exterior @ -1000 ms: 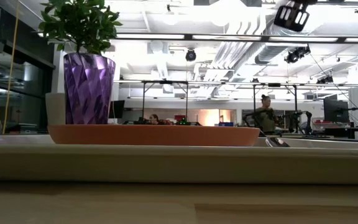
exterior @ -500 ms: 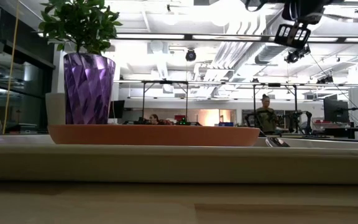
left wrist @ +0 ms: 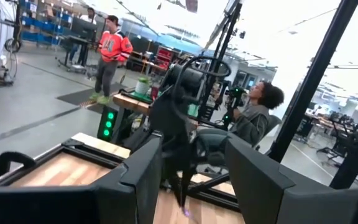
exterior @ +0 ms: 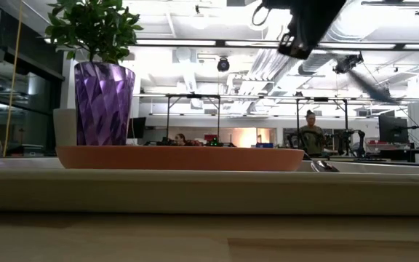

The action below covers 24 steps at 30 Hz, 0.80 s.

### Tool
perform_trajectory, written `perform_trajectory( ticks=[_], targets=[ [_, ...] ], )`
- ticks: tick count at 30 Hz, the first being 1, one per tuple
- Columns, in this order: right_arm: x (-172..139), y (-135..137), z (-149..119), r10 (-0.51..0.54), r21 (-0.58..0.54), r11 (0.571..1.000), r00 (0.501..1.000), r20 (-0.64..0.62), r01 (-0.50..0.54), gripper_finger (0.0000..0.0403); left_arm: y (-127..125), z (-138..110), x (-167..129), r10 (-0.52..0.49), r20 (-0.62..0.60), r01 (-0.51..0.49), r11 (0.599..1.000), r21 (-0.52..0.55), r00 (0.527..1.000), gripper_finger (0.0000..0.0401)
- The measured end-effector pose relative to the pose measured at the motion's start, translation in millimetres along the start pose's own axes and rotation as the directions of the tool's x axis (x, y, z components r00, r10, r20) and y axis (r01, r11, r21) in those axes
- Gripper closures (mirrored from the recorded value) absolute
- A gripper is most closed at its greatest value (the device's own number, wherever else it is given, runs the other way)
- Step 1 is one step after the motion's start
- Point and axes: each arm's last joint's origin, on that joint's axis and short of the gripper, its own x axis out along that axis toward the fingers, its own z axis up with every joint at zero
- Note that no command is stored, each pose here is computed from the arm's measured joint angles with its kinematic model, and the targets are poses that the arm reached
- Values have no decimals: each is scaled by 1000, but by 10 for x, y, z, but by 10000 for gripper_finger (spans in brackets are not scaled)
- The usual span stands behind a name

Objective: Pick and place plate/cup/fork/spoon on tray
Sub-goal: Put the purple fork to the left side of the orange spoon on the gray serving tray

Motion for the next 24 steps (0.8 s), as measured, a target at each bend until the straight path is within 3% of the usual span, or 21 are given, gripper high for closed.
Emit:
perform_trajectory(
  ticks=[8, 24],
  targets=[
    [325, -207, -12, 8, 7, 1000, 997, -78, -7, 403, 2, 7, -8, -1, 2, 1, 1000, 5, 1000, 241],
    [651, -363, -119, 13, 59, 998, 1000, -17, -12, 403, 3, 4, -8, 0, 0, 0, 1000, 6, 1000, 241]
  ],
)
